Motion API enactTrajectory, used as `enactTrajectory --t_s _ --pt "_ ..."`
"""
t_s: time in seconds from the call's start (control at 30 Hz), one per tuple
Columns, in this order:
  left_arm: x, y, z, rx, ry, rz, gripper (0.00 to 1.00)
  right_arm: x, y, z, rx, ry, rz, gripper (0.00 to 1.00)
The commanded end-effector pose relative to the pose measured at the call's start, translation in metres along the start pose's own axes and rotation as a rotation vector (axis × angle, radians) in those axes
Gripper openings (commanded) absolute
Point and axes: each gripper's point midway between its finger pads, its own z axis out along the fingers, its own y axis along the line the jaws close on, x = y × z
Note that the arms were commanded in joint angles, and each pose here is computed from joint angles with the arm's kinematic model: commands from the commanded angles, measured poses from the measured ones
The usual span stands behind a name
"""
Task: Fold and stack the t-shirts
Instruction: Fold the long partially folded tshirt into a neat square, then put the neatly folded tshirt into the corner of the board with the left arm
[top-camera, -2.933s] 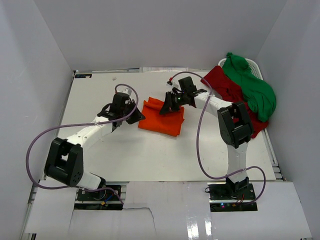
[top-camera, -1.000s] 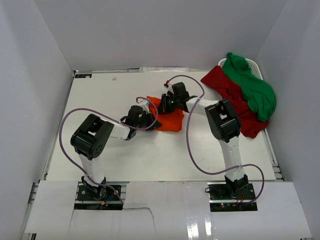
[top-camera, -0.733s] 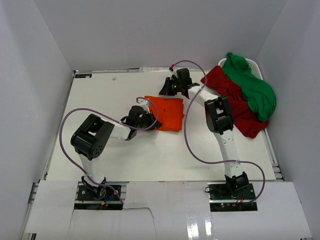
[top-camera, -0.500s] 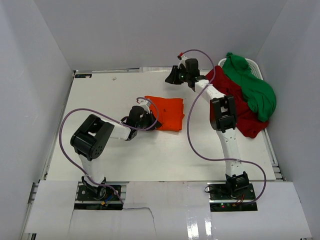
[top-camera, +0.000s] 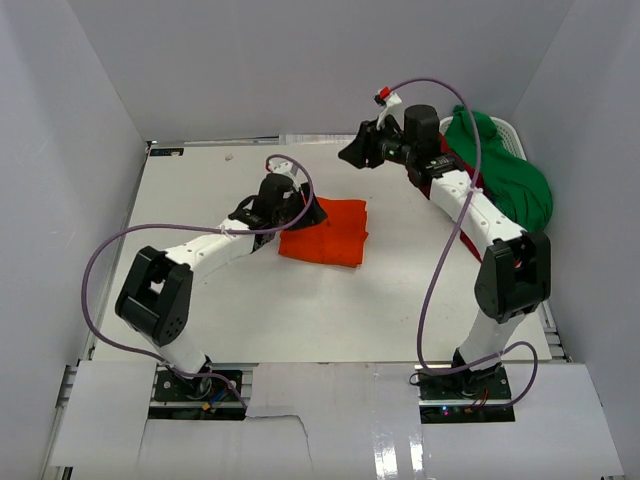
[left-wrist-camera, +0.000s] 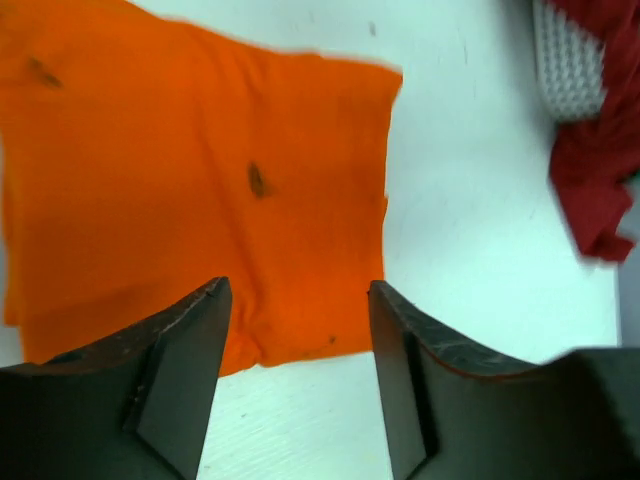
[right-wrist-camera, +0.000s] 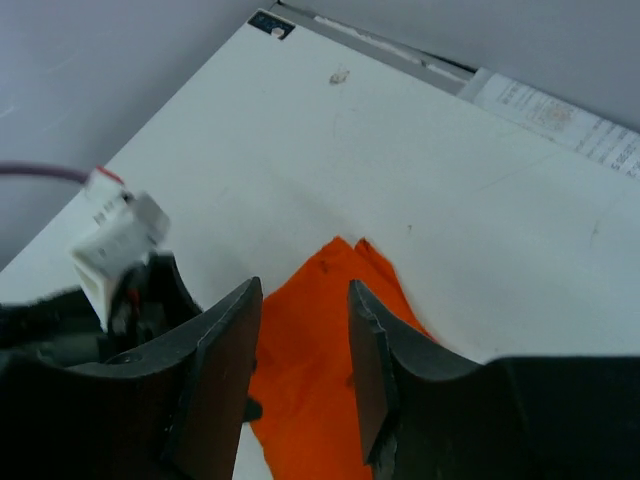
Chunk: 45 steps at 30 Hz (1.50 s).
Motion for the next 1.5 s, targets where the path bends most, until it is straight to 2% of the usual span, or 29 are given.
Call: enactTrajectory --t_s 0.0,0.03,0.07,0.2,0.27,0.3,0.33,0.37,0.4,0.43,0.53,0.6,0.67,0.87,1.07,1.23,1.33,1.43,1.47 --pt "-0.027 0.036 -0.034 -0.256 -0.055 -0.029 0.7 0.054 -0.006 -0.016 0.024 0.125 0.027 0.47" --pt "-0.029 0.044 -0.036 -0.278 -0.054 -0.039 0.78 0.061 -0.006 -0.02 0.033 0.14 0.036 0.48" --pt "-0.028 0.046 -0.036 -0.276 -0.045 -0.044 0.79 0.072 -0.004 -0.028 0.037 0.163 0.047 0.48" --pt "-0.017 0.041 -0.02 -0.204 0.026 -0.024 0.75 0.088 0.0 -0.046 0.068 0.181 0.067 0.48" --pt "-0.011 0.033 -0.007 -0.139 0.046 -0.014 0.65 0.092 -0.001 -0.054 0.099 0.181 0.072 0.46" --pt "-0.009 0.029 -0.003 -0.116 0.058 -0.012 0.55 0.094 0.0 -0.056 0.103 0.181 0.074 0.45" --pt "0.0 0.03 0.006 -0.123 0.082 0.005 0.41 0.094 0.001 -0.058 0.106 0.18 0.075 0.42" --pt "-0.008 0.025 0.011 -0.126 0.069 0.021 0.17 0.091 0.003 -0.062 0.113 0.173 0.077 0.41" --pt "-0.01 0.028 0.015 -0.16 0.062 0.031 0.1 0.097 0.003 -0.065 0.118 0.181 0.085 0.39" --pt "-0.002 0.025 0.018 -0.174 0.087 0.056 0.09 0.095 0.005 -0.069 0.12 0.174 0.082 0.39" --pt "-0.002 0.016 0.029 -0.24 0.073 0.123 0.22 0.104 0.005 -0.076 0.144 0.196 0.102 0.41" --pt "0.005 0.014 0.037 -0.309 0.078 0.168 0.41 0.11 0.005 -0.08 0.158 0.213 0.116 0.45" --pt "0.018 0.022 0.048 -0.358 0.118 0.168 0.49 0.113 0.007 -0.085 0.157 0.224 0.117 0.47" --pt "0.035 0.032 0.066 -0.412 0.178 0.168 0.51 0.111 0.009 -0.097 0.186 0.222 0.102 0.48" --pt "0.058 0.069 0.077 -0.567 0.254 0.174 0.51 0.101 0.013 -0.105 0.186 0.2 0.095 0.49" --pt "0.078 0.078 0.084 -0.533 0.331 0.162 0.51 0.096 0.014 -0.108 0.19 0.186 0.091 0.49" --pt "0.077 0.093 0.086 -0.568 0.335 0.184 0.51 0.094 0.014 -0.106 0.181 0.183 0.098 0.49" --pt "0.067 0.126 0.082 -0.56 0.366 0.077 0.49 0.09 0.018 -0.102 0.157 0.178 0.108 0.49" --pt "0.057 0.149 0.077 -0.568 0.353 0.024 0.49 0.089 0.019 -0.101 0.152 0.178 0.119 0.49"
